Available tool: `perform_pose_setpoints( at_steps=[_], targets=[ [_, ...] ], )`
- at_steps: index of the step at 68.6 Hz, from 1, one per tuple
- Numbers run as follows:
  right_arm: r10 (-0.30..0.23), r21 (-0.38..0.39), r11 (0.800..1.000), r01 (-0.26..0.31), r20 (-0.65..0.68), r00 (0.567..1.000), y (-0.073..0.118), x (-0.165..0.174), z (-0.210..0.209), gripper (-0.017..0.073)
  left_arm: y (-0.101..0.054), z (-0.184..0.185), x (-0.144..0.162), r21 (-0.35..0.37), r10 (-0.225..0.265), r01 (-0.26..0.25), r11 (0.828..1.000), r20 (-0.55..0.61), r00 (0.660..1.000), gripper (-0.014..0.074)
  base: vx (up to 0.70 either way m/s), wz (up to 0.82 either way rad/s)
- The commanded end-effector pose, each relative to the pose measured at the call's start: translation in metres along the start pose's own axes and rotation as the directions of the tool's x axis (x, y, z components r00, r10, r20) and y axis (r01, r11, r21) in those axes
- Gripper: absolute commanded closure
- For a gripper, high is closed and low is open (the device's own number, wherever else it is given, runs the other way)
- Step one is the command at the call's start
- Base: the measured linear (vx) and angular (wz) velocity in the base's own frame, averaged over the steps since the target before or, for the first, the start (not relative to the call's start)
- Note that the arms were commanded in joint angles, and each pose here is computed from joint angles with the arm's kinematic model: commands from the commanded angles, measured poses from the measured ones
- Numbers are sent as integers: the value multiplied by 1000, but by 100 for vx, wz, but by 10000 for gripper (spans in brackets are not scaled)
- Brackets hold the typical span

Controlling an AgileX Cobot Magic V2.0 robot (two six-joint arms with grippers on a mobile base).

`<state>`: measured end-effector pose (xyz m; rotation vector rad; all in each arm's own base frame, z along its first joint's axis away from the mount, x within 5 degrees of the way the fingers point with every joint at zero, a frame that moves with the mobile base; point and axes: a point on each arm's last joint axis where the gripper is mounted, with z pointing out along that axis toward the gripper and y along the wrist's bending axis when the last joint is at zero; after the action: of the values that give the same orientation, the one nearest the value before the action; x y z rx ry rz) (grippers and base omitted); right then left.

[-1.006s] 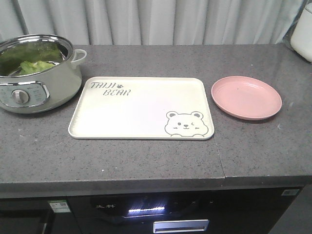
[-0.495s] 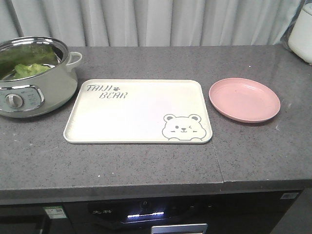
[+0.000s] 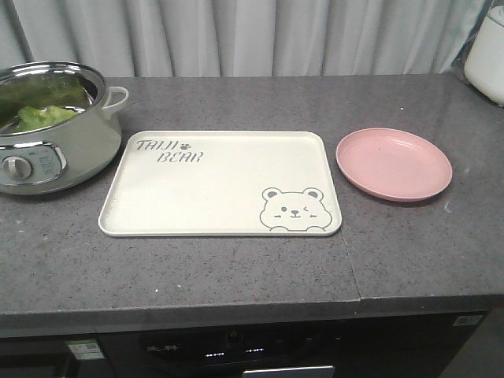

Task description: Transfer vegetables to tray and serve

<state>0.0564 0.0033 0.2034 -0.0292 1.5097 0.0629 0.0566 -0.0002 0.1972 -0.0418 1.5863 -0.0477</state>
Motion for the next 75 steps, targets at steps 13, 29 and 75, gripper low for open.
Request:
perform_pose_setpoints(
  at_steps=[13,29,75],
  targets=[
    [-5,4,1000,5,67,998,0,-2,0,561,0,0,1,5,-10,10,1000,59,998,599,1,0],
    [-5,4,1000,5,67,998,0,-2,0,561,0,0,1,5,-10,10,1000,59,998,599,2,-1],
    [-5,4,1000,5,67,998,0,-2,0,561,0,0,1,5,-10,10,1000,59,998,599,4,0]
  ],
)
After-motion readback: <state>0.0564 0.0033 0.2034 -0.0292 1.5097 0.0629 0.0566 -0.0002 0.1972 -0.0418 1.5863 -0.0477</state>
